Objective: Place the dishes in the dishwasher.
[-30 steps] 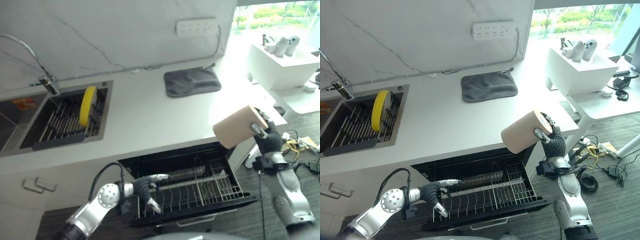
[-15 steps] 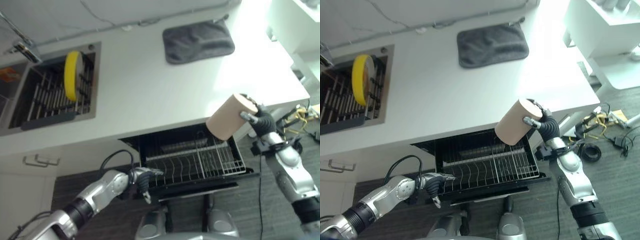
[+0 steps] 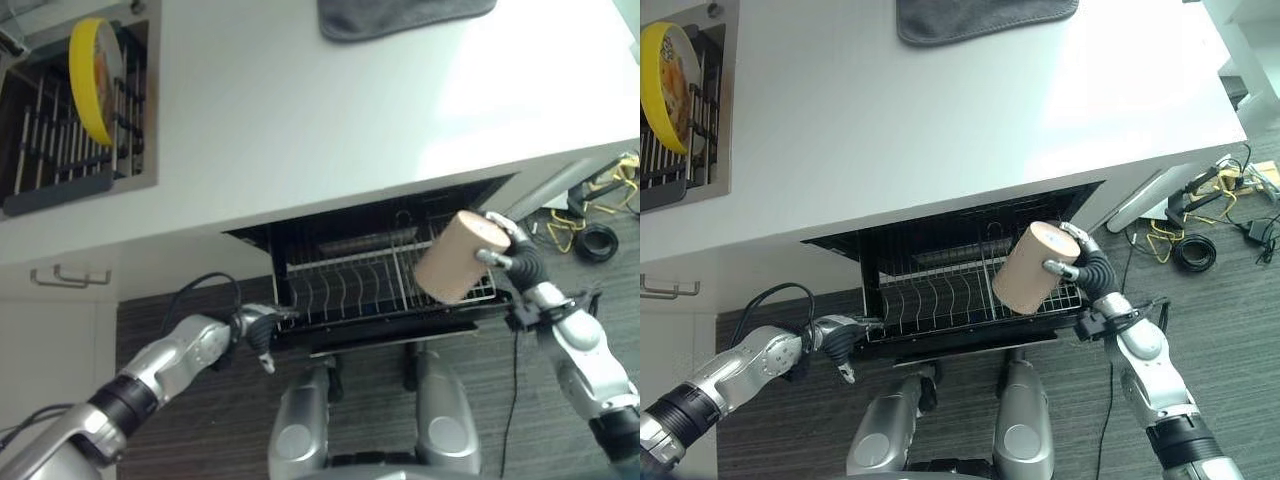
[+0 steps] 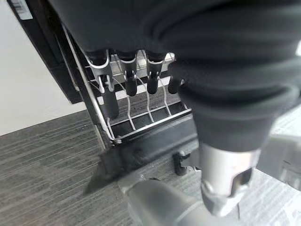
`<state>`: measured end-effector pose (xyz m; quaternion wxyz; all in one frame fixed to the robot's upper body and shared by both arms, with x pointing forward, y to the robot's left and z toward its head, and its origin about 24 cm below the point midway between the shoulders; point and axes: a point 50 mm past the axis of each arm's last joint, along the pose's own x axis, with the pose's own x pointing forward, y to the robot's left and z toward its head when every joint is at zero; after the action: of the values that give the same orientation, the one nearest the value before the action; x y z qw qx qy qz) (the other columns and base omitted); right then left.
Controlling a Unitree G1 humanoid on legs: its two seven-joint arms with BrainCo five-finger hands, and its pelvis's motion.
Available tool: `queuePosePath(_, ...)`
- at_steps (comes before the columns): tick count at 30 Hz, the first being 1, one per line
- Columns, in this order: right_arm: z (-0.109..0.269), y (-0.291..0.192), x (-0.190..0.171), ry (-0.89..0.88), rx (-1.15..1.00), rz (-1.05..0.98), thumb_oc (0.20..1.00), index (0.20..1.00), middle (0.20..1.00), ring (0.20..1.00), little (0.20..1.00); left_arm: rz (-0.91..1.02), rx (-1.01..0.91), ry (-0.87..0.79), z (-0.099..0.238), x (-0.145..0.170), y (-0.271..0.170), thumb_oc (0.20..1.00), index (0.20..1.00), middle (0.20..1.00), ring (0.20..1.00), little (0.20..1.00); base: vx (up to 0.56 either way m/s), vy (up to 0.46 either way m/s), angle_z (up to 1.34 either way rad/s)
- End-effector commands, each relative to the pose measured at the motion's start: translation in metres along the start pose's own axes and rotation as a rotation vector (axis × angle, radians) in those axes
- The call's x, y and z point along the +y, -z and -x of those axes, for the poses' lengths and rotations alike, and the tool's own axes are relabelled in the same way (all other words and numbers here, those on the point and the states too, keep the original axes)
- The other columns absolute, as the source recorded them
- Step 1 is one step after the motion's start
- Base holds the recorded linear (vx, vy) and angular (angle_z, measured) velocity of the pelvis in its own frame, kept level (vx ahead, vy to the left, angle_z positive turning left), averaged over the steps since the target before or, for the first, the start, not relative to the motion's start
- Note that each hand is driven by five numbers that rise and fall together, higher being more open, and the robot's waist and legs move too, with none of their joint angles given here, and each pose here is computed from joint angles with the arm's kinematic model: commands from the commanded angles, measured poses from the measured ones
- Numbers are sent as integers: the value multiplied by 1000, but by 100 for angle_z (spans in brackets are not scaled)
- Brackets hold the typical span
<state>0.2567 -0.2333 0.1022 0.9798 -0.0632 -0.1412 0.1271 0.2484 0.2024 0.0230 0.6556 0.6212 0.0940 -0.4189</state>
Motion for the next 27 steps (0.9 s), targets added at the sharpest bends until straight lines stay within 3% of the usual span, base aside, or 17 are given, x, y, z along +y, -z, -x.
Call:
queuePosePath(1, 2, -43, -8, 110, -311, 29, 200, 200, 200, 200, 200, 26, -16, 12, 4, -17, -5, 1000, 1000, 1000, 1000, 1000, 74, 127, -49)
queuePosePath(8, 34, -24, -12, 124, -224, -10, 200, 200, 200, 200, 200, 122, -22, -13, 6, -42, -9, 1000, 1000, 1000, 1000, 1000, 108, 175, -28)
queuePosePath(13, 26, -6, -8, 78, -53, 23, 200, 200, 200, 200, 200, 124, -57, -6, 3, -44, -16, 1000, 1000, 1000, 1000, 1000, 110, 58, -1)
queuePosePath(16, 12, -5, -5, 61, -41, 96, 200, 200, 200, 200, 200, 92, -59, -24, 5, -34, -17, 1000, 1000, 1000, 1000, 1000, -69, -43, 5)
queuePosePath(22, -34, -12, -8, 103, -56, 137, 200, 200, 200, 200, 200, -39, -55, -75, 9, 14, -9, 1000, 1000, 1000, 1000, 1000, -192, -132, 30)
queuePosePath(27, -45, -3, -11, 141, 20, 173, 200, 200, 200, 200, 200, -69, -52, -71, 10, 30, -10, 1000, 1000, 1000, 1000, 1000, -82, -70, 16)
